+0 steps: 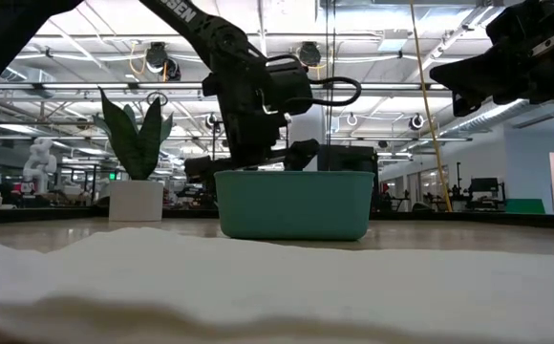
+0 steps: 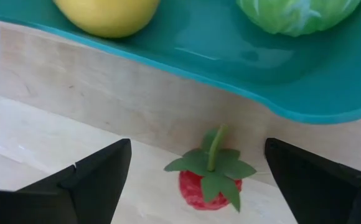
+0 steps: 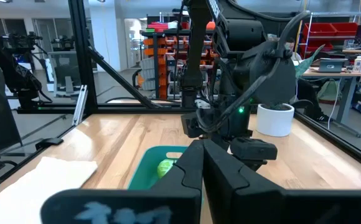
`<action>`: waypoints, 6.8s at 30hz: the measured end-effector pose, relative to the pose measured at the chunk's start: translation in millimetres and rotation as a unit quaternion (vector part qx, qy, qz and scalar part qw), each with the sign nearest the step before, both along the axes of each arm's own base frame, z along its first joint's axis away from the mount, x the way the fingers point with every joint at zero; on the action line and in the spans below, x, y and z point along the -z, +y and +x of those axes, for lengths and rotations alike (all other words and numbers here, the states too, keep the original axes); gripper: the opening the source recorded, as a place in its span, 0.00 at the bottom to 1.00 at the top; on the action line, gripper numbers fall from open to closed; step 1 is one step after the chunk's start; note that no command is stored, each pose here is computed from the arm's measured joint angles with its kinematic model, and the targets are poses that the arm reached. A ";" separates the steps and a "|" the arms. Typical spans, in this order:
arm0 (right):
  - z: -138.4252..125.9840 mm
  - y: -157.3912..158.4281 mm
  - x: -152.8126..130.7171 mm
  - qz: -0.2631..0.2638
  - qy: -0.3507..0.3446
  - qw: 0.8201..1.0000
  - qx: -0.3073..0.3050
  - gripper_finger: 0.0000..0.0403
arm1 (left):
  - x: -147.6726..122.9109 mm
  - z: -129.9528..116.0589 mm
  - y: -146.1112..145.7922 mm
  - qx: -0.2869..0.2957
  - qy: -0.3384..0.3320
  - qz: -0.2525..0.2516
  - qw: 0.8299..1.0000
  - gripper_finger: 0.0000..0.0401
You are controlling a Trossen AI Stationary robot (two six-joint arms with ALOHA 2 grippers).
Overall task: Pick and placing Produce into tupperware
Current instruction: Put the strawberry into the blue bin
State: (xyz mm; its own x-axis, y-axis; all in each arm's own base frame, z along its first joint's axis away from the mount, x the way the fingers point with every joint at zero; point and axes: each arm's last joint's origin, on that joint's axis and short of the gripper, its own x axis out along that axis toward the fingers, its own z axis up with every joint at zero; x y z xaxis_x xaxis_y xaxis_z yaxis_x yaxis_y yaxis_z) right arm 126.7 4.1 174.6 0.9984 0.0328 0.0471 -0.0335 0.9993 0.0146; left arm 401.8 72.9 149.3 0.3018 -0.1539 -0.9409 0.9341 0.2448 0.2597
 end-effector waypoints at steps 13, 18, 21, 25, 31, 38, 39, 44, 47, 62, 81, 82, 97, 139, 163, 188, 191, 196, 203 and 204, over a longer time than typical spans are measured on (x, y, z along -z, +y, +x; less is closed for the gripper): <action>0.0 0.0 -0.1 0.000 0.000 1.000 0.000 0.00 | 0.2 -0.4 -0.2 -0.007 0.003 -0.007 1.000 0.93; 0.0 0.0 -0.1 0.000 0.000 1.000 0.000 0.00 | 0.2 -0.6 -1.0 -0.005 0.003 -0.015 1.000 0.83; 0.0 0.0 -0.1 0.000 0.000 1.000 0.000 0.00 | 0.2 -0.6 -1.1 -0.005 0.003 -0.015 1.000 0.73; 0.0 0.0 -0.1 0.000 0.000 1.000 0.000 0.00 | 0.3 -0.7 -0.7 -0.005 0.004 -0.009 1.000 0.61; 0.0 0.0 -0.1 0.000 0.000 1.000 0.000 0.00 | 0.5 -1.0 -0.3 -0.007 0.007 -0.003 1.000 0.46; 0.0 0.0 -0.1 0.000 0.000 1.000 0.000 0.00 | 0.6 -0.9 0.3 -0.010 0.008 0.011 1.000 0.33; 0.0 0.0 -0.1 0.000 0.000 1.000 0.000 0.00 | 0.4 -0.9 0.5 -0.010 0.008 0.014 1.000 0.32; 0.0 0.0 -0.1 0.001 0.000 1.000 0.000 0.00 | 0.5 -0.9 1.2 -0.013 0.010 0.026 1.000 0.34; 0.0 0.0 -0.1 0.002 0.000 1.000 0.000 0.00 | 0.6 -1.0 1.8 -0.016 0.012 0.034 0.999 0.36; 0.0 0.0 -0.1 0.002 0.000 1.000 0.000 0.00 | 0.5 -1.2 2.8 -0.032 0.016 0.046 0.998 0.36; 0.0 0.0 -0.1 0.004 0.000 1.000 0.000 0.00 | -54.0 13.8 6.6 -0.076 0.018 0.033 0.996 0.36; 0.0 0.0 -0.1 0.004 0.000 1.000 0.000 0.00 | -59.0 14.9 6.8 -0.079 0.016 0.033 0.996 0.36; 0.0 0.0 -0.1 0.004 0.000 1.000 0.000 0.00 | -141.2 16.4 5.3 -0.104 -0.004 -0.026 0.994 0.36; 0.0 0.0 0.0 0.013 0.000 1.000 -0.001 0.00 | -213.6 14.1 -2.7 -0.340 -0.014 -0.317 0.885 0.36; 0.0 0.0 0.0 0.019 0.001 1.000 -0.001 0.00 | -216.4 20.8 -16.8 -0.400 0.000 -0.354 0.845 0.36; 0.0 0.0 0.0 0.026 0.001 1.000 -0.001 0.00 | -134.3 32.5 -50.9 -0.399 0.072 -0.309 0.860 0.36; 0.0 0.0 0.0 0.026 0.001 1.000 -0.001 0.00 | -116.4 33.4 -50.0 -0.409 0.078 -0.310 0.855 0.36; 0.0 0.0 0.0 0.026 0.001 1.000 -0.001 0.00 | -90.1 32.0 -50.4 -0.421 0.089 -0.310 0.848 0.36; 0.0 0.0 0.0 0.026 0.001 1.000 -0.001 0.00 | -65.2 24.7 -50.7 -0.433 0.113 -0.296 0.844 0.36; 0.0 0.0 0.0 0.025 0.001 1.000 -0.001 0.00 | -63.4 24.2 -51.4 -0.433 0.114 -0.295 0.844 0.36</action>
